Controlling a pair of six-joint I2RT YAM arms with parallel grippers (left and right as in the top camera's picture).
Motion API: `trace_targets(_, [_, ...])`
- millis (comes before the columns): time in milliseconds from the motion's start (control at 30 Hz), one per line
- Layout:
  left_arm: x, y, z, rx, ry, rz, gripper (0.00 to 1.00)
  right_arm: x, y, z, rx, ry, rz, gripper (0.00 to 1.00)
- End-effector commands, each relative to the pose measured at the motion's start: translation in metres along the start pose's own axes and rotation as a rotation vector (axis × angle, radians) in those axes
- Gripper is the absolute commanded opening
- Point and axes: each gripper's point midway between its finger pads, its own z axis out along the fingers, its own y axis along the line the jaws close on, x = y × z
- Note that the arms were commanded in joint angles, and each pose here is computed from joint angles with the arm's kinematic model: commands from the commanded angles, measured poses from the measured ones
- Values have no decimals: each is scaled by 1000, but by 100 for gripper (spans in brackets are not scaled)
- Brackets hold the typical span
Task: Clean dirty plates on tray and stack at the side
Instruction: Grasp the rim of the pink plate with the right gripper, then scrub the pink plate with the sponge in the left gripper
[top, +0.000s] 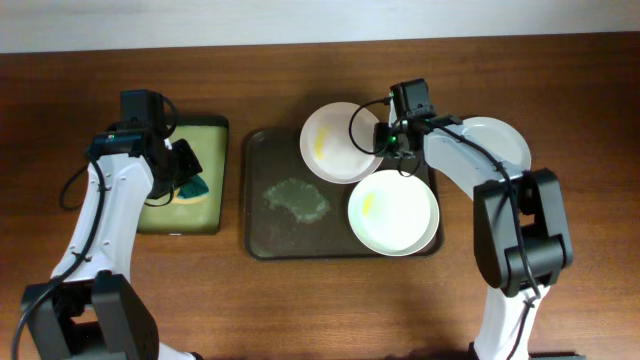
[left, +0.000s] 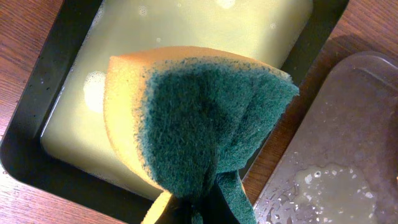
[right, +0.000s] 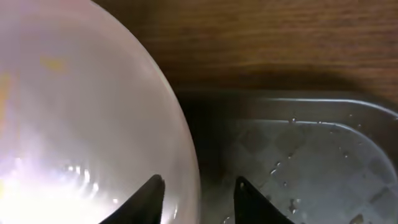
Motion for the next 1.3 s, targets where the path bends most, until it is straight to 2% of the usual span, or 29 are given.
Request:
trace_targets(0, [-7,1,-11,7,-38,11,0,10,0,10,7,24,7,33])
trace_targets(33, [-7,1,-11,7,-38,11,0,11,2,12,3,30,5,17])
trace_targets(100, [-7,1,-11,7,-38,11,0,14,9,12,-22,38,-1,4])
trace_targets(233, [-5,-5,-12,28,-32,19,0,28,53,9,-203,97,-29,4])
trace_targets(300, [0,-25,-12,96,-24,105,0,44,81,6,-286,145,-61,4])
trace_targets(433, [14,-53,-14,129,-11,189,0,77,103,3,-286,241,-104,4])
trace_targets(600, [34,-85,-14,160,3,266,0,104,94,-2,-244,355,-87,4])
trace_targets(800, [76,-123,12,239,108,339,0,99,92,0,-232,331,-93,4])
trace_targets(933, [92,-140,23,271,150,376,0,87,92,-14,-213,302,-129,4])
trace_targets(1000, [97,-149,26,286,149,398,0,75,87,-26,-139,290,-144,4])
trace_targets(1100, [103,-155,28,289,156,417,0,74,76,-27,-50,285,-162,4])
trace_targets(1267, [117,-159,52,262,215,391,0,75,76,-26,-49,290,-162,5])
